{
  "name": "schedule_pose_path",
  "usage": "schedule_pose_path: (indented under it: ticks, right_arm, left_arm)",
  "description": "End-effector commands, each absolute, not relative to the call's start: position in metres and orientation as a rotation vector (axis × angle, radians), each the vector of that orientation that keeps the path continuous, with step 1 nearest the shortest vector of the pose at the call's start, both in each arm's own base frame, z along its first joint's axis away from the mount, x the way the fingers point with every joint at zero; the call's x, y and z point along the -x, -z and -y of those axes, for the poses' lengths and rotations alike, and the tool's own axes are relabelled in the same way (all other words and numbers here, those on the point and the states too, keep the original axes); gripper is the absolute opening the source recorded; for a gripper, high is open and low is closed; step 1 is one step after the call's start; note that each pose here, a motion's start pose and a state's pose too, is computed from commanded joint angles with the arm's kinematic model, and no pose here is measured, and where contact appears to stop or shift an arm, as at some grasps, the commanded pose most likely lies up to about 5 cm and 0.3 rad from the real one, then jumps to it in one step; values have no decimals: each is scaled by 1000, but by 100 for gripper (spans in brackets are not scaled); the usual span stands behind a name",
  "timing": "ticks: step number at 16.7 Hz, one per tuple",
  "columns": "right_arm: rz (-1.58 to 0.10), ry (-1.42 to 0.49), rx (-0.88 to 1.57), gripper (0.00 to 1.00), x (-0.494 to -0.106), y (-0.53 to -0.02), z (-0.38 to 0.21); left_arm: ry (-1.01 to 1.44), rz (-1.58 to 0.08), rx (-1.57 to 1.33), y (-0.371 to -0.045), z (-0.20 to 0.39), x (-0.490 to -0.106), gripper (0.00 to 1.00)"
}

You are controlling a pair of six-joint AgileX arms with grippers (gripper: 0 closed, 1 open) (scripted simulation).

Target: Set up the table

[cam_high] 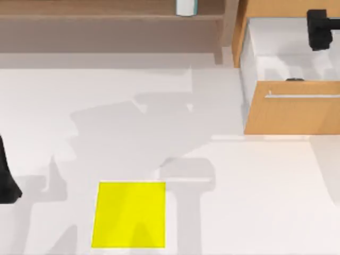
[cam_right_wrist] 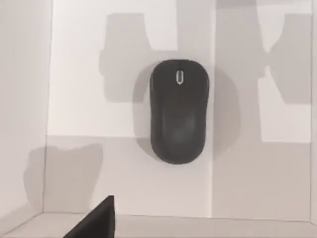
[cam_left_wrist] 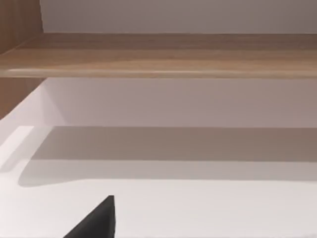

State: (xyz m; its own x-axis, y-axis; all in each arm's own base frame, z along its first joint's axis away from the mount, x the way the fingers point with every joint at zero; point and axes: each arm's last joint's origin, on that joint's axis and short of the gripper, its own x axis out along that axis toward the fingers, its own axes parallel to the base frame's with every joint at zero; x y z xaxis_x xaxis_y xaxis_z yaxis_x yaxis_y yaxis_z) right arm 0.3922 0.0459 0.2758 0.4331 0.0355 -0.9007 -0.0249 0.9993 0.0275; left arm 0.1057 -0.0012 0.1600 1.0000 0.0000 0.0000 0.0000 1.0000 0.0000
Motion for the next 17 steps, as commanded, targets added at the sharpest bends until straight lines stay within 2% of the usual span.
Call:
schedule_pose_path:
  ticks: [3, 7, 11, 17]
  right_arm:
    - [-1260, -34, 1, 100, -433, -241, -57]
    - [-1398, -26, 13, 100, -466, -197, -68]
    - [-1465, -17, 17, 100, -481, -172, -71]
    - [-1471, -12, 13, 100, -482, -170, -69]
  left_arm:
    - [0, 0, 0, -160, 1, -106, 100]
    - [0, 0, 0, -160, 1, -106, 100]
    - [0, 0, 0, -160, 1, -106, 100]
    - [0, 0, 0, -160, 1, -106, 100]
